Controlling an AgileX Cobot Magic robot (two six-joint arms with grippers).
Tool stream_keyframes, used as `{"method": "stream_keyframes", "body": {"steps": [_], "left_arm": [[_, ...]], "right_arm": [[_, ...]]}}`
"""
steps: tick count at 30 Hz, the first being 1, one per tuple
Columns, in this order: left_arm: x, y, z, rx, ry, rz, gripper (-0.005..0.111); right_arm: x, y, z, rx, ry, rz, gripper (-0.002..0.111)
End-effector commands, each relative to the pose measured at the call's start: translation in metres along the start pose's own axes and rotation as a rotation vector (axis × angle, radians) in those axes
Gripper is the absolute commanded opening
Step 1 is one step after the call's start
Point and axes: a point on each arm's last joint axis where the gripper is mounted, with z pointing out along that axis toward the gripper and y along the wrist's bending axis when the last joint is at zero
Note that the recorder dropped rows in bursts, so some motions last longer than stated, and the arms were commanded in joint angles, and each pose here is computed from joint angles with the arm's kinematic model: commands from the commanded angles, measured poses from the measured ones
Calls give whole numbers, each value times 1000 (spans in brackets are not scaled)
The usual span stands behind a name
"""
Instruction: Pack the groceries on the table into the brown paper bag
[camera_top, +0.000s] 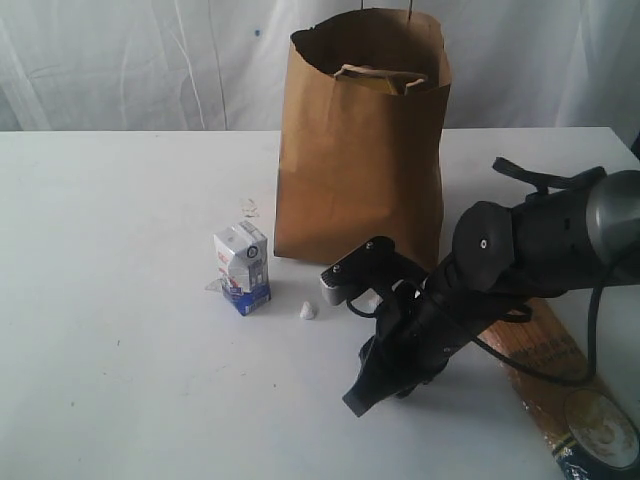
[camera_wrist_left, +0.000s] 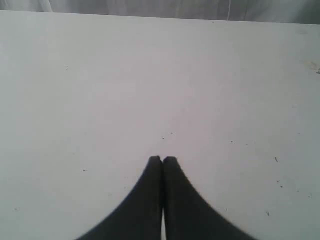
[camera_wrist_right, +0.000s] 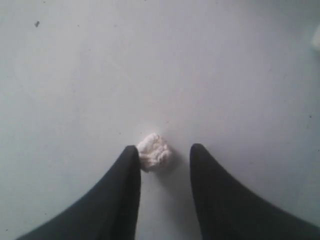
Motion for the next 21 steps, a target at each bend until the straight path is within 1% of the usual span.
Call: {"method": "stream_keyframes", "body": {"steps": [1, 3, 5, 6, 7, 8, 9, 12, 13, 17, 20, 21], "left_arm": [[0, 0, 0, 6, -6, 8, 0], [0, 0, 0, 6, -6, 8, 0], [0, 0, 0, 6, -6, 8, 0], [0, 0, 0, 6, -6, 8, 0], [0, 0, 0, 6, -6, 8, 0], [0, 0, 0, 6, -6, 8, 0], [0, 0, 0, 6, -6, 8, 0], [0, 0, 0, 6, -6, 8, 0], [0, 0, 0, 6, -6, 8, 0], [0, 0, 0, 6, -6, 8, 0], [0, 0, 0, 6, -6, 8, 0], [0, 0, 0, 6, -6, 8, 0]], "right_arm": [[-1, 0, 0, -3, -4, -3, 31], [-1, 1, 0, -6, -1, -12, 31], [-1, 1, 0, -8, 0, -12, 26], [-2, 1, 0, -13, 3, -13, 21], [-3, 2, -2, -25, 10, -15, 9], [-6, 2, -3, -33, 14, -17, 2], [-9, 4, -6, -56, 27, -22, 0], [-20, 6, -17, -93, 33, -18, 0], [-24, 7, -24, -95, 19, -2, 0], [-27, 9, -41, -86, -11, -27, 0], [-23, 8, -35, -77, 2, -27, 1], [-19, 7, -26, -86, 34, -37, 5]]}}
